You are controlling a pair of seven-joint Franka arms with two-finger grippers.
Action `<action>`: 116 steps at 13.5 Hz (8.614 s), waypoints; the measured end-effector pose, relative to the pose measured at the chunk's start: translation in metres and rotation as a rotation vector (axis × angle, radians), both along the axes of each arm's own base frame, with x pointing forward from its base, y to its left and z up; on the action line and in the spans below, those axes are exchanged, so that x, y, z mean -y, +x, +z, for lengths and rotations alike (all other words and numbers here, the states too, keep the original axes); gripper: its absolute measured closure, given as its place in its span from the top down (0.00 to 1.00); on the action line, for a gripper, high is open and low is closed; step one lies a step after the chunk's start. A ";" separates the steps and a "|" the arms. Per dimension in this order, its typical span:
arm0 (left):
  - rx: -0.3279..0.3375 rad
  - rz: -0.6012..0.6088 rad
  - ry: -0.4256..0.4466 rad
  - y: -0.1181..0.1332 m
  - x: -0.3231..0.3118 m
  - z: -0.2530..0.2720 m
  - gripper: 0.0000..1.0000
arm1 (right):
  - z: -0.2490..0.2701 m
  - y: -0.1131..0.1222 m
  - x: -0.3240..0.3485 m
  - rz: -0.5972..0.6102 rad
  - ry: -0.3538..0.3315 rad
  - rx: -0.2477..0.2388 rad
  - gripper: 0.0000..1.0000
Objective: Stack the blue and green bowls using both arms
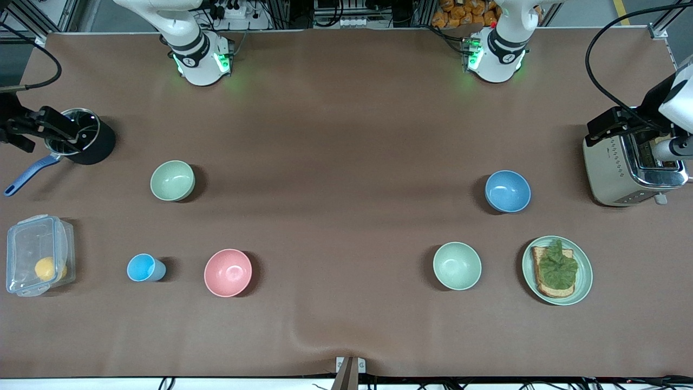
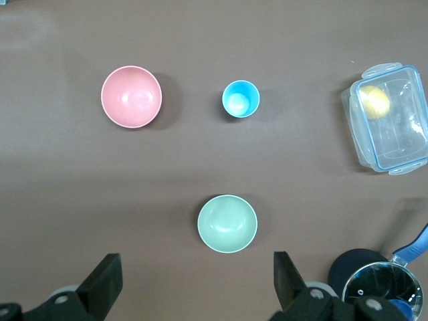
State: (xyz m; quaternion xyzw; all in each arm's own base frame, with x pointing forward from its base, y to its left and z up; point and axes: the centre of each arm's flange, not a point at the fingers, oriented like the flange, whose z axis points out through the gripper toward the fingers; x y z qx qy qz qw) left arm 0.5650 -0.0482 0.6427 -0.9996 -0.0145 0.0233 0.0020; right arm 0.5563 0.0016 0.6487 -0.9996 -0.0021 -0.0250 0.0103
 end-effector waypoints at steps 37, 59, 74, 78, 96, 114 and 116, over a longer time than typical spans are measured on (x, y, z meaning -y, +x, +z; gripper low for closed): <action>-0.177 0.070 -0.022 -0.028 -0.062 -0.434 0.25 | -0.423 -0.049 0.131 0.136 0.077 -0.179 0.81; -0.065 0.026 -0.011 0.069 -0.036 -0.246 0.05 | -0.419 -0.053 0.040 -0.065 0.172 -0.263 0.04; -0.078 0.003 -0.033 0.066 0.013 -0.213 0.05 | -0.353 -0.092 -0.275 -0.567 0.167 -0.232 0.04; -0.080 0.000 -0.033 0.065 0.016 -0.213 0.05 | -0.367 -0.111 -0.332 -0.663 0.219 -0.192 0.04; -0.085 0.008 -0.032 0.065 0.026 -0.215 0.05 | -0.429 -0.148 -0.441 -0.805 0.224 -0.153 0.07; -0.149 0.000 -0.178 0.042 0.142 -0.224 0.05 | -0.364 -0.060 -0.368 -1.127 0.029 -0.417 1.00; -0.179 0.000 -0.174 0.031 0.177 -0.239 0.05 | -0.383 -0.053 -0.357 -1.169 0.025 -0.438 1.00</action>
